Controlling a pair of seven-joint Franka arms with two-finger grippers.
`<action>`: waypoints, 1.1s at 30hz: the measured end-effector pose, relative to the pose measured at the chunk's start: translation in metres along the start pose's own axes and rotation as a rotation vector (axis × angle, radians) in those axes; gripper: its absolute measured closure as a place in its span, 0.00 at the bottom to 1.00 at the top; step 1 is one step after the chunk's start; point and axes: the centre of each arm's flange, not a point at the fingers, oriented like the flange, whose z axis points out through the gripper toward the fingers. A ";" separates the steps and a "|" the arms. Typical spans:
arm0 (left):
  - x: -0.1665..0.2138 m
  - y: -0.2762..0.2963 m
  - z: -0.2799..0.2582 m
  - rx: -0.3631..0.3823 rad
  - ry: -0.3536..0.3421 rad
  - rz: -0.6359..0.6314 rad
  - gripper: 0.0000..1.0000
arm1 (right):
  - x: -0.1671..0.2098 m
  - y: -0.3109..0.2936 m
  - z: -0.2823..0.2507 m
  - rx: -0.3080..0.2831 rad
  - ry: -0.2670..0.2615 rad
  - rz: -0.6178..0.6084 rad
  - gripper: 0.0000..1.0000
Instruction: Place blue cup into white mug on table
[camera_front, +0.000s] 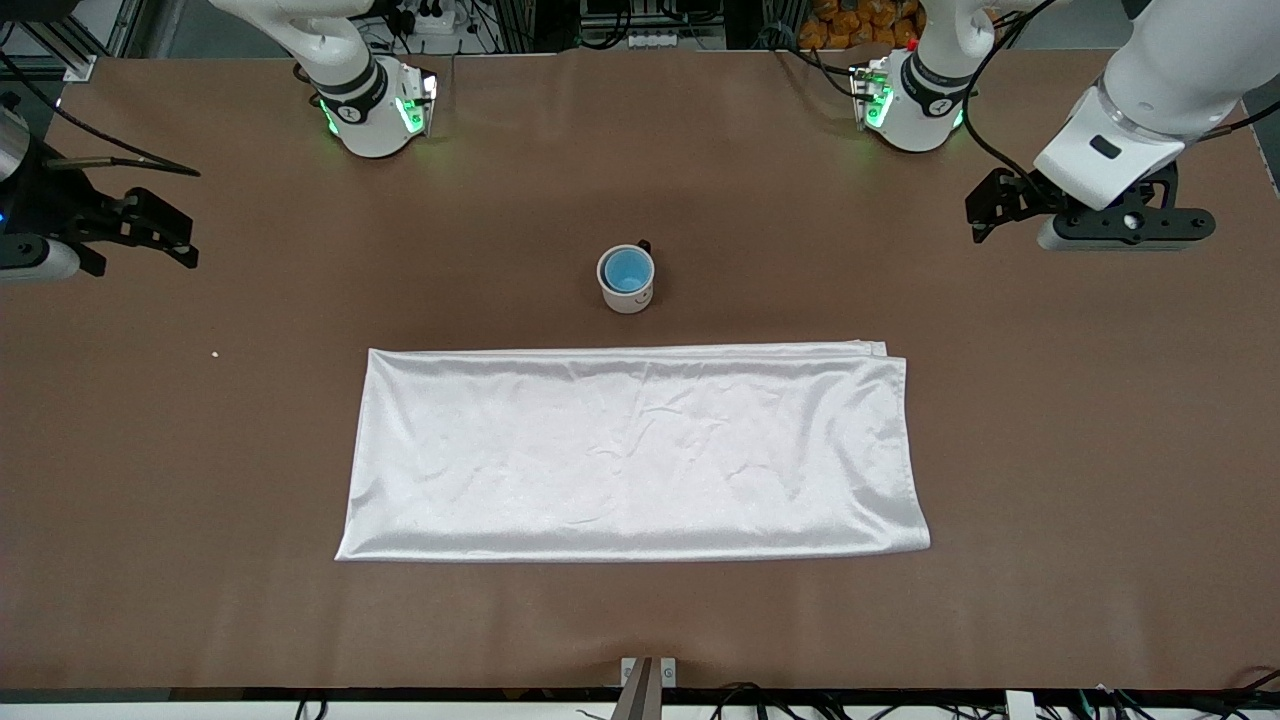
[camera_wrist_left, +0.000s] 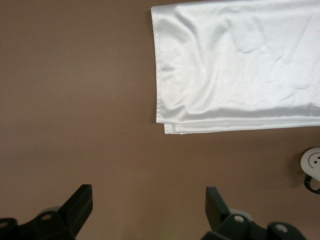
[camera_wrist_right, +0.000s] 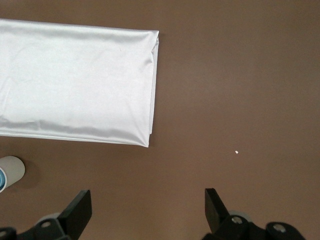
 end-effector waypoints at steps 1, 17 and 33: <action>0.000 0.000 0.000 -0.008 0.001 -0.003 0.00 | 0.000 0.000 0.000 0.000 0.000 0.000 0.00; 0.020 -0.002 -0.017 -0.034 0.043 -0.011 0.00 | 0.001 0.000 0.002 0.001 -0.005 0.000 0.00; 0.025 -0.001 -0.019 -0.037 0.042 -0.011 0.00 | 0.001 -0.001 0.003 0.001 -0.008 -0.001 0.00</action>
